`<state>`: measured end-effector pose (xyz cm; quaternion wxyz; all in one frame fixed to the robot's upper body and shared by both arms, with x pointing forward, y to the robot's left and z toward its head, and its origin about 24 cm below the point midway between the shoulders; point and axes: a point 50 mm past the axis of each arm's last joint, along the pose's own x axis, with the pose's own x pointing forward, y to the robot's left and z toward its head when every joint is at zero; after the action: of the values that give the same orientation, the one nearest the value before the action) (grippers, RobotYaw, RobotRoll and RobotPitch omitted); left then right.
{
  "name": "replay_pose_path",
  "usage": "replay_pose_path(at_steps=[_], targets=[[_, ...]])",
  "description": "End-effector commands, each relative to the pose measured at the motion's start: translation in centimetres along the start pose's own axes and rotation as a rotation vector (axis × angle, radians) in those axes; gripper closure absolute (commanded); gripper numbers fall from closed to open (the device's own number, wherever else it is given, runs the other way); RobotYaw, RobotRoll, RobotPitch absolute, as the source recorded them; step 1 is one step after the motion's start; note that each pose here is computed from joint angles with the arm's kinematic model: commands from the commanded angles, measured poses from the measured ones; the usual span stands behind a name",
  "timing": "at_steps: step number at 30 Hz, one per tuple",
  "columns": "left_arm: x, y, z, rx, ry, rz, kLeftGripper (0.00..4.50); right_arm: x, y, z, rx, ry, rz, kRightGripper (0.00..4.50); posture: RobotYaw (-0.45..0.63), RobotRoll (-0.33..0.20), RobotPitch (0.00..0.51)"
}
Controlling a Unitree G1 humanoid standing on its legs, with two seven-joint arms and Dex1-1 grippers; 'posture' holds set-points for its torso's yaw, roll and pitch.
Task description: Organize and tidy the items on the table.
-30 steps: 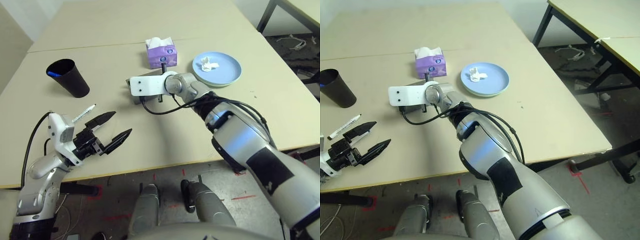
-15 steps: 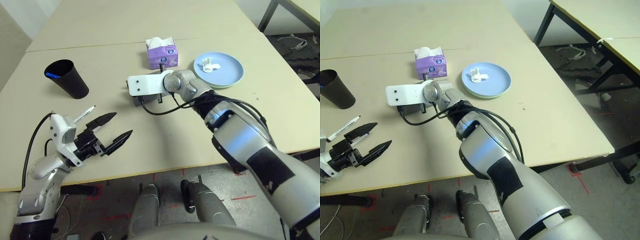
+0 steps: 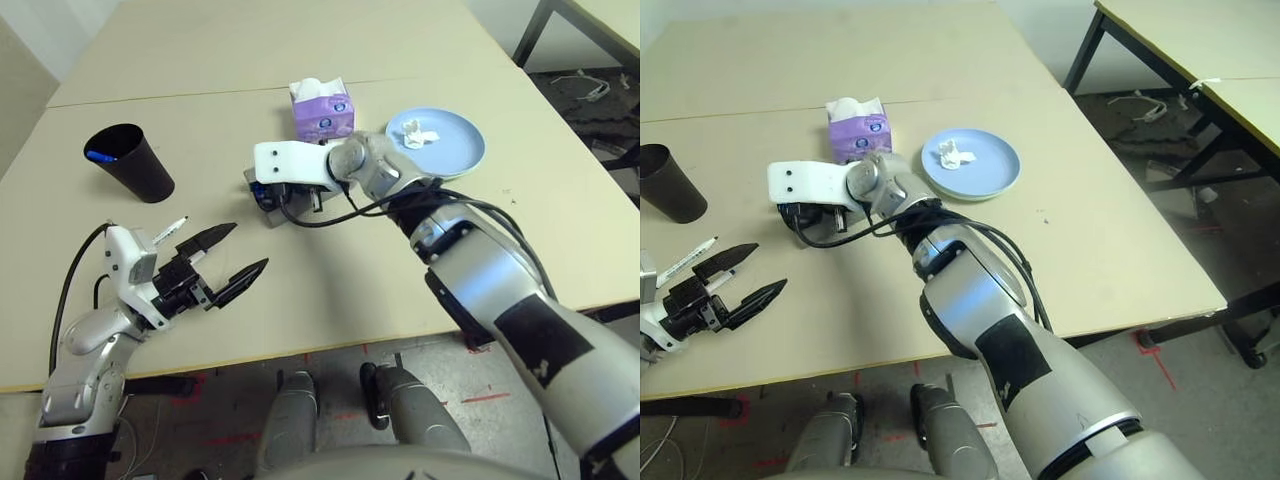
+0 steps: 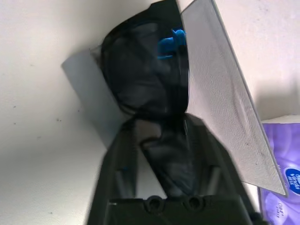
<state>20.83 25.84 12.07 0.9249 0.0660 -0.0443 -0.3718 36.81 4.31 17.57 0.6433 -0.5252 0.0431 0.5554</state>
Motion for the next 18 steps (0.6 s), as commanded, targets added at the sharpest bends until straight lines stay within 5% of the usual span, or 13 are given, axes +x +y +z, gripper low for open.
replay_pose_path(at_steps=[1, 6, 18], targets=[[-0.1, -0.1, -0.4, -0.006, 0.017, -0.006, 0.00, 1.6, 2.9, -2.2, 0.074, 0.065, 0.131, 1.53, 0.01, 0.000, 0.202], [0.1, -0.1, -0.5, -0.007, 0.016, -0.008, 0.00, 1.4, 2.6, -2.2, 0.075, 0.058, 0.111, 0.04, 0.01, 0.000, 0.202], [0.6, 0.0, -0.9, -0.015, 0.013, -0.016, 0.00, -1.0, -0.9, -0.2, 0.258, -0.096, 0.039, 0.01, -0.02, 0.000, 0.201]])
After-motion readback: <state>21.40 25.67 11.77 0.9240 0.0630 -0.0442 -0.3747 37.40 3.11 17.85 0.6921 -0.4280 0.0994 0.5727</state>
